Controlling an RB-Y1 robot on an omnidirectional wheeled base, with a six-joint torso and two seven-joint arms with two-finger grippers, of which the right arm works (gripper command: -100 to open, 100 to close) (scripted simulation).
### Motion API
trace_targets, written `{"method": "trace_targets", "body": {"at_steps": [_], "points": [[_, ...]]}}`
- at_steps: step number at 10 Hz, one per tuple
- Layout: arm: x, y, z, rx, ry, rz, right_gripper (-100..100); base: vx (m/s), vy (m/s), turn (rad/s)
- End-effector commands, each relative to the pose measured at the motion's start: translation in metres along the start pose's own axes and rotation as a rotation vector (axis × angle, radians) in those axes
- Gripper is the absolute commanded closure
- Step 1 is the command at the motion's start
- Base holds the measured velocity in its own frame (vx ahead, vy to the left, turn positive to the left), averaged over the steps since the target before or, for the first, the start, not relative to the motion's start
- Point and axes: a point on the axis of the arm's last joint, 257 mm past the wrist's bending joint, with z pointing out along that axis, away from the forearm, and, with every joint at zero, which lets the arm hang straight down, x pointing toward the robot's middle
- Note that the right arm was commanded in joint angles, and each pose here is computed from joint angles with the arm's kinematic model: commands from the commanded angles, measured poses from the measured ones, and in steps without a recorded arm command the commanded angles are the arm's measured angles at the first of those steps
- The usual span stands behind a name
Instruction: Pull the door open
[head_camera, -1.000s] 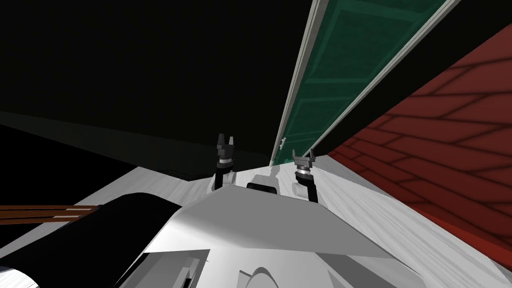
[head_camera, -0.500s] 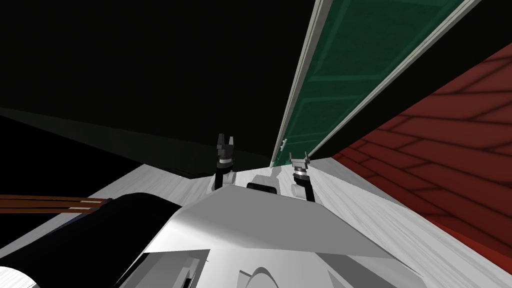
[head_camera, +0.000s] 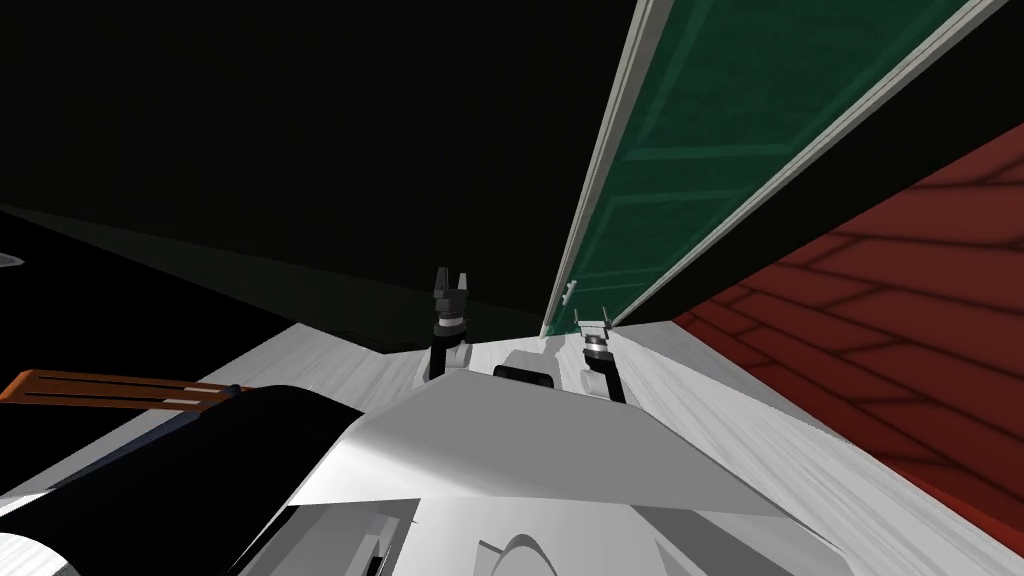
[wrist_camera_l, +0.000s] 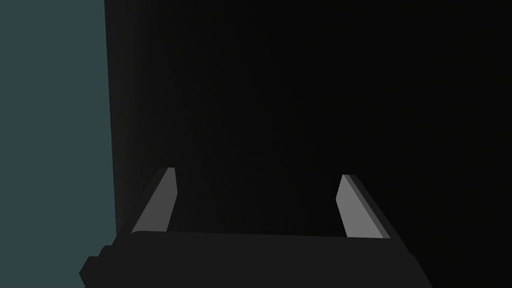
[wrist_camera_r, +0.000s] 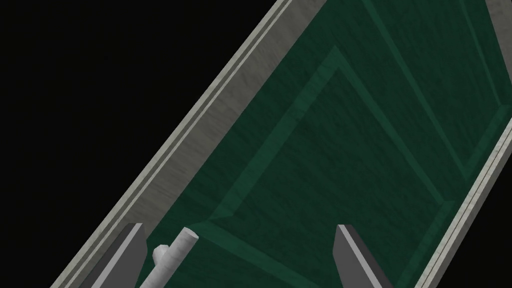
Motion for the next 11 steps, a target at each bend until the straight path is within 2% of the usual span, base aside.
{"method": "trace_targets", "body": {"at_steps": [1,2,3,5,6,7,8,10,11], "points": [[-0.009,-0.006,-0.0034,0.014,-0.014,0.027,-100,0.038,-0.040,0.040],[-0.019,-0.013,-0.0071,0.033,-0.028,0.066,-100,0.048,-0.040,0.067],[-0.020,-0.014,-0.0076,0.034,-0.030,0.067,-100,0.041,-0.033,0.049],[-0.039,-0.028,-0.0158,0.069,-0.061,0.129,-100,0.050,-0.054,0.108],[-0.040,-0.029,-0.0169,0.071,-0.066,0.146,-100,0.041,-0.059,0.042],[-0.051,-0.035,-0.0219,0.088,-0.085,0.176,-100,0.040,-0.052,0.063],[-0.051,-0.035,-0.0219,0.088,-0.086,0.184,-100,0.034,-0.042,0.044],[-0.068,-0.046,-0.0307,0.116,-0.118,0.241,-100,0.054,-0.060,0.102],[-0.070,-0.047,-0.0324,0.117,-0.125,0.257,-100,0.052,-0.058,0.042]]}}
